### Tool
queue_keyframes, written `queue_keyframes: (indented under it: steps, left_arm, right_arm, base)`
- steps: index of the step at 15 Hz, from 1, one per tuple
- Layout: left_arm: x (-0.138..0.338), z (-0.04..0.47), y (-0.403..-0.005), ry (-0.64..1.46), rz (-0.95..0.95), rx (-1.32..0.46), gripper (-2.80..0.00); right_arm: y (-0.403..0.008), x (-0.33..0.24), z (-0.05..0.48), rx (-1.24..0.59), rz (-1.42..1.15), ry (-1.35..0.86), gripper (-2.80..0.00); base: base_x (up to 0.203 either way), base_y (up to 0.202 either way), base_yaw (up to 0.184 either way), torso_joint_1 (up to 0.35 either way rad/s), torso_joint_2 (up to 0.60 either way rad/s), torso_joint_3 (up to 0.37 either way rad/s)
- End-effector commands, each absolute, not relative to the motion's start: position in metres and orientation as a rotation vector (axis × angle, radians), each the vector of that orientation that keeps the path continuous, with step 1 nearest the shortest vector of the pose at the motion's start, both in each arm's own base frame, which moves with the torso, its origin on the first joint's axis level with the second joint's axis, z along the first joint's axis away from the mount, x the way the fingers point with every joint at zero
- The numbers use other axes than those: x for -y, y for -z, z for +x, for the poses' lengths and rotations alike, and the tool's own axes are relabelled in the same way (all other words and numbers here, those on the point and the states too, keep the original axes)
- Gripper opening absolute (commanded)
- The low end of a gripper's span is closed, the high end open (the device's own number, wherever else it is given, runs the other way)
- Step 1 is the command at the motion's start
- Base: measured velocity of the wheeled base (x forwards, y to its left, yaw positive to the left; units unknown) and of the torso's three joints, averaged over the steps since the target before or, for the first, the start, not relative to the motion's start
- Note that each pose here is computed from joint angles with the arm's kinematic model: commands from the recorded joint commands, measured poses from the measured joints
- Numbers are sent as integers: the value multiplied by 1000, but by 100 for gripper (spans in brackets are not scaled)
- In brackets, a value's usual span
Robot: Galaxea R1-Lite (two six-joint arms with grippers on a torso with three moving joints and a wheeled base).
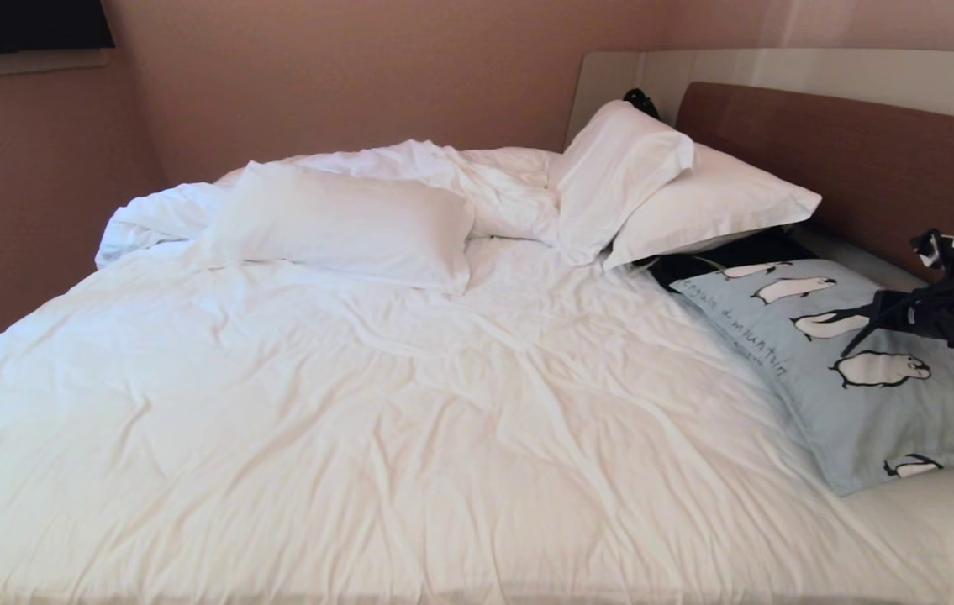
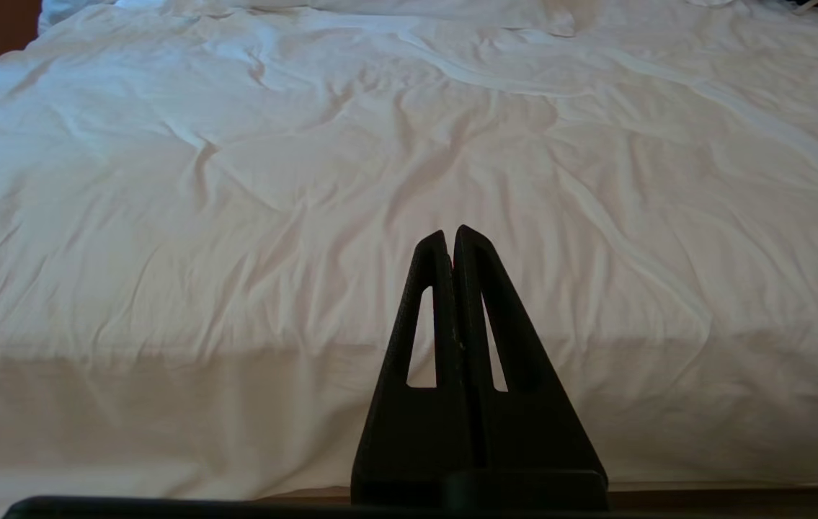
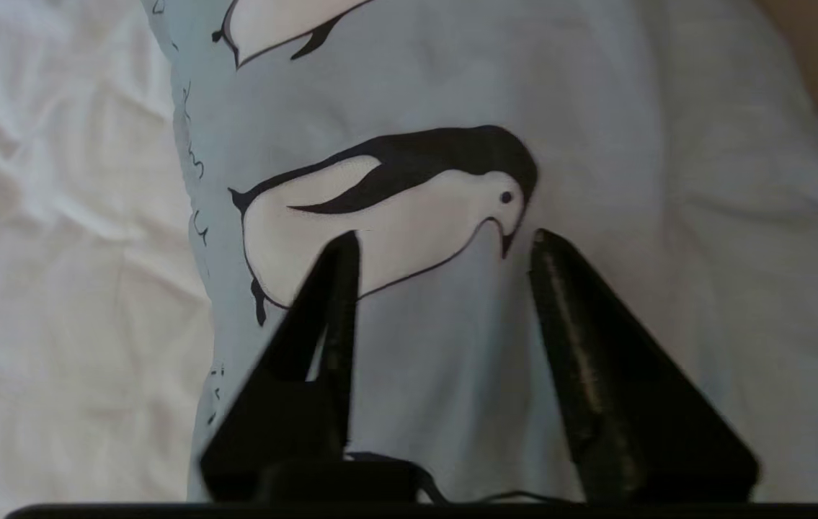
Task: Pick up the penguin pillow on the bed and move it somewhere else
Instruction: Pick up the pillow
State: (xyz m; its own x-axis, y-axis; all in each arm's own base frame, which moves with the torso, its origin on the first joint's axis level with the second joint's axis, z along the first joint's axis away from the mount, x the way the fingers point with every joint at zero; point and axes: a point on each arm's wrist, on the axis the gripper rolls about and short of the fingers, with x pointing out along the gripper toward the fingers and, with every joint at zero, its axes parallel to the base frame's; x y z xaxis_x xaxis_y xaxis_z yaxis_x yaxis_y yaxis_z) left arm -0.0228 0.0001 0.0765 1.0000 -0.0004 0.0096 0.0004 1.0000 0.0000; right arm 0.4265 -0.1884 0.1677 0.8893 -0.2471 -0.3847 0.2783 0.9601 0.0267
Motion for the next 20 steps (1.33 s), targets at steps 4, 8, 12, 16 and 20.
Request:
queue_keyframes:
  steps: [4, 8, 12, 16, 20]
  left_arm:
    - [0, -23, -77, 0, 0, 11, -280]
    - [0, -23, -77, 0, 0, 11, -280]
    - [0, -23, -77, 0, 0, 10, -280]
    - [0, -23, -77, 0, 0, 10, -280]
    - [0, -23, -77, 0, 0, 10, -280]
  right_arm:
    - [-158, 193, 433, -390, 88, 284, 0]
    - [-172, 202, 425, -361, 84, 314, 0]
    - [-173, 207, 425, -358, 58, 408, 0]
    - [-158, 213, 436, -369, 59, 425, 0]
    - [-128, 221, 450, -410, 70, 429, 0]
  base:
    - [0, 0, 0, 0, 0, 0]
    - [0, 0, 0, 0, 0, 0]
    - [0, 0, 0, 0, 0, 0]
    - [0, 0, 0, 0, 0, 0]
    - [0, 0, 0, 0, 0, 0]
